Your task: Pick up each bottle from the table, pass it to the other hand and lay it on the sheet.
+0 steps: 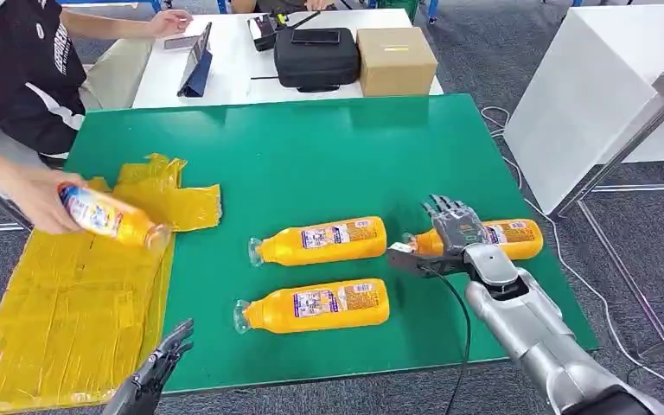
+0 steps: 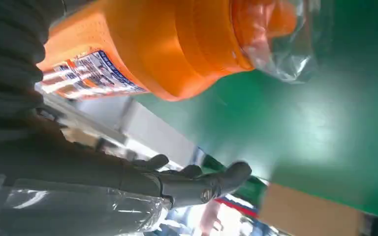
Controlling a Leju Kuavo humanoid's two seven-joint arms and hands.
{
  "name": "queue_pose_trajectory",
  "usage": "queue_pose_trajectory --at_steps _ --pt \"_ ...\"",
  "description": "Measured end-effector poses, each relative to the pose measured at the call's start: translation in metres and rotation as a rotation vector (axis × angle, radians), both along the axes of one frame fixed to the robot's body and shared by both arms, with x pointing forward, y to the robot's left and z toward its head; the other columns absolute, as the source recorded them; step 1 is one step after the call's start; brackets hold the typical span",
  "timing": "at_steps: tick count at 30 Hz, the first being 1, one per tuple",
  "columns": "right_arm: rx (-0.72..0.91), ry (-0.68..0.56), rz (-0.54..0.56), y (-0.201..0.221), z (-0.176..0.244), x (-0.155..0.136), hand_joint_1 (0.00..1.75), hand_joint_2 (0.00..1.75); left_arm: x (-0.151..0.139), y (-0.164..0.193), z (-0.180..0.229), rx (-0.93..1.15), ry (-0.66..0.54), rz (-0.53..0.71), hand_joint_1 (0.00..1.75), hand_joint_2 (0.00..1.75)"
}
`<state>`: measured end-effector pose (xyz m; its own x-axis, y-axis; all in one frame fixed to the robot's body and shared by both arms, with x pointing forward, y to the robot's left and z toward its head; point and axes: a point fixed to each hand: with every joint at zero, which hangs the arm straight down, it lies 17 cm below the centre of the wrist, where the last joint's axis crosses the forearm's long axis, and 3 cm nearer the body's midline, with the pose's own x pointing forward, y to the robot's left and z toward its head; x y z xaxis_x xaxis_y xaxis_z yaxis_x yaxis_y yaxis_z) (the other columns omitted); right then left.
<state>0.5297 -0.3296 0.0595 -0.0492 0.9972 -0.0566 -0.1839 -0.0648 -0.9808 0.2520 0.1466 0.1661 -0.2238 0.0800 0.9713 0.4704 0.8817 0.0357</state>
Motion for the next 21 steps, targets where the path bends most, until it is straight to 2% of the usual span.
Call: queue_pose_trajectory --at_steps 5,9,21 --pt "-0.050 0.011 -0.079 -0.016 0.000 0.013 0.00 1.75 0.000 0.004 -0.002 0.011 0.019 0.030 0.00 1.75" --pt "-0.057 0.023 -0.101 -0.019 -0.002 0.017 0.00 1.75 0.000 0.006 -0.002 0.009 0.024 0.038 0.00 1.75" --pt "-0.110 0.102 -0.223 -0.062 -0.026 0.010 0.00 1.75 0.000 0.004 -0.004 0.009 0.045 0.029 0.00 1.75"
